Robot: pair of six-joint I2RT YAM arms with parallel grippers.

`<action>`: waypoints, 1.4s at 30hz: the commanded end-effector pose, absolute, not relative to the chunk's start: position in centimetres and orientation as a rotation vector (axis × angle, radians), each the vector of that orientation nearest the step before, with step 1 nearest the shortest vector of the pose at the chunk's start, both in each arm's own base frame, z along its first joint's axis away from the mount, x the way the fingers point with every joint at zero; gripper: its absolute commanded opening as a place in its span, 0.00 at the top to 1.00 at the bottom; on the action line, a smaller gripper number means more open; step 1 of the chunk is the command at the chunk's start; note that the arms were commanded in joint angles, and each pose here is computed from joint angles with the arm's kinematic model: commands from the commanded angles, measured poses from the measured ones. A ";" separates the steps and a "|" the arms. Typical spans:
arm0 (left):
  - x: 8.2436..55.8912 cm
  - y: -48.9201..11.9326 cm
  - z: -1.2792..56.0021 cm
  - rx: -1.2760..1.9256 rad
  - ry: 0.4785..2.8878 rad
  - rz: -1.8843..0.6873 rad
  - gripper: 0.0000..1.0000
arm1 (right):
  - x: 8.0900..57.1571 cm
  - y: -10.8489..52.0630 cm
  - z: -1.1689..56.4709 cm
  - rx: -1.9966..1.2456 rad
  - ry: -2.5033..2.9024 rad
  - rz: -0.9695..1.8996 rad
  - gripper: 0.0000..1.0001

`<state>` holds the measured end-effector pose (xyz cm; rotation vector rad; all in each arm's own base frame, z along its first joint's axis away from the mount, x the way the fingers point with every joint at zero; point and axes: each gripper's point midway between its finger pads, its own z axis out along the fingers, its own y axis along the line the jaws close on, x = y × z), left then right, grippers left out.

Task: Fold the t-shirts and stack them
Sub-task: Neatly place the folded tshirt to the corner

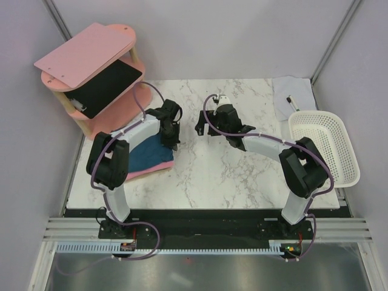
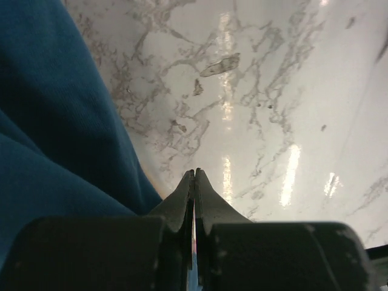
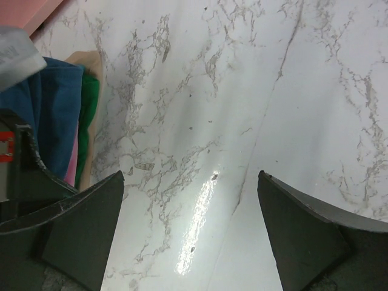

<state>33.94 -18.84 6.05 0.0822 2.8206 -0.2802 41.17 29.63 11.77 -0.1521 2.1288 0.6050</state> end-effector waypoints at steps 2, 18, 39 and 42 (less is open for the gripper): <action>33.5 -16.8 3.5 0.110 2.912 -0.100 0.98 | 41.4 28.9 13.7 -0.127 2.080 0.638 0.02; 28.8 -8.5 2.1 -0.040 3.062 0.265 0.98 | 41.4 28.0 13.8 -0.101 2.083 0.690 0.02; 23.9 2.9 5.8 -0.410 3.023 0.550 0.98 | 40.3 28.9 13.3 -0.092 2.094 0.790 0.02; 23.8 4.0 6.1 -0.440 2.997 0.617 0.98 | 40.1 29.0 13.0 -0.098 2.101 0.800 0.02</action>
